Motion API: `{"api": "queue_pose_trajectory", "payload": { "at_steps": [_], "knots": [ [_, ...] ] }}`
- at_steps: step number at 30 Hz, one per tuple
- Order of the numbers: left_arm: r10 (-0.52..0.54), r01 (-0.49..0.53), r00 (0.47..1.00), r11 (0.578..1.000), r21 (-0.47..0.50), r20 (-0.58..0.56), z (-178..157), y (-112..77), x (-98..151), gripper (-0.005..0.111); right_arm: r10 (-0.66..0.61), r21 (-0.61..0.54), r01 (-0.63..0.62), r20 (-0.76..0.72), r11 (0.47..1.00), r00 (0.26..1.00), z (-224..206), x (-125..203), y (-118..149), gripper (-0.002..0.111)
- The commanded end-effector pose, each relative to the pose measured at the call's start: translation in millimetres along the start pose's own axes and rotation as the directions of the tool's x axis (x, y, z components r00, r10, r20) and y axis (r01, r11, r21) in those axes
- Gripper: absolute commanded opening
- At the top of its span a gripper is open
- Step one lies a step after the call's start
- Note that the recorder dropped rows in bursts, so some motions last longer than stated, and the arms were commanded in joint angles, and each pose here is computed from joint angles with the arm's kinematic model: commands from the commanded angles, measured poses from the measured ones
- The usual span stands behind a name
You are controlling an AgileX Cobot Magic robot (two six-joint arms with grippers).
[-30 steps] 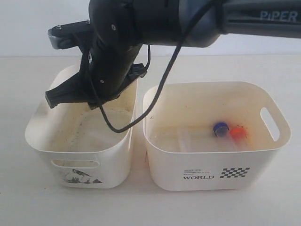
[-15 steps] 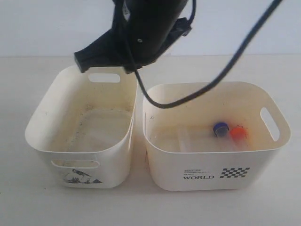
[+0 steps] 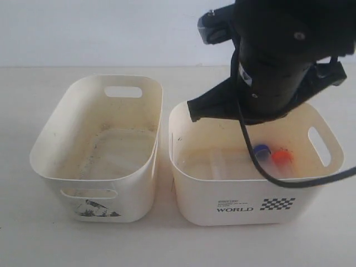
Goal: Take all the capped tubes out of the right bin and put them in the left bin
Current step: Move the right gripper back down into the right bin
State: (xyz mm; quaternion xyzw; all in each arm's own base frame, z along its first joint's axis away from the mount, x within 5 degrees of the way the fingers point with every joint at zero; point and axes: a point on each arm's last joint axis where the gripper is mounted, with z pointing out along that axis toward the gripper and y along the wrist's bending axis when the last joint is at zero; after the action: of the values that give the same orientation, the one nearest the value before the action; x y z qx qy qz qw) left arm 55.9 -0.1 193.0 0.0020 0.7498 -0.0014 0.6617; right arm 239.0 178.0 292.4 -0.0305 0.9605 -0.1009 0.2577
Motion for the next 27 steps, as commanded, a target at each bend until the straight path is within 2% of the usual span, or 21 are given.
{"api": "queue_pose_trajectory", "payload": {
  "at_steps": [1, 3, 6, 13, 27],
  "knots": [
    [-0.013, 0.013, 1.000, 1.000, 0.001, 0.003, 0, -0.1, -1, 0.004, 0.076, 0.005, -0.076, -0.059, 0.997, 0.995, 25, 10, -14, 0.000],
    [-0.013, 0.013, 1.000, 1.000, 0.001, 0.003, 0, -0.1, -1, 0.004, 0.119, -0.046, -0.123, -0.083, 0.991, 0.989, 40, 7, -25, 0.000],
    [-0.013, 0.013, 1.000, 1.000, 0.001, 0.003, 0, -0.1, -1, 0.004, 0.120, -0.113, -0.129, -0.085, 0.985, 0.989, 54, 2, -29, 0.000],
    [-0.013, 0.013, 1.000, 1.000, 0.001, 0.003, 0, -0.1, -1, 0.004, 0.069, -0.083, -0.083, -0.163, 0.993, 0.984, 91, 8, -11, 0.000],
    [-0.013, 0.013, 1.000, 1.000, 0.001, 0.003, 0, -0.1, -1, 0.004, 0.024, -0.047, -0.036, -0.249, 0.998, 0.968, 121, 19, 1, 0.000]
  ]
}}
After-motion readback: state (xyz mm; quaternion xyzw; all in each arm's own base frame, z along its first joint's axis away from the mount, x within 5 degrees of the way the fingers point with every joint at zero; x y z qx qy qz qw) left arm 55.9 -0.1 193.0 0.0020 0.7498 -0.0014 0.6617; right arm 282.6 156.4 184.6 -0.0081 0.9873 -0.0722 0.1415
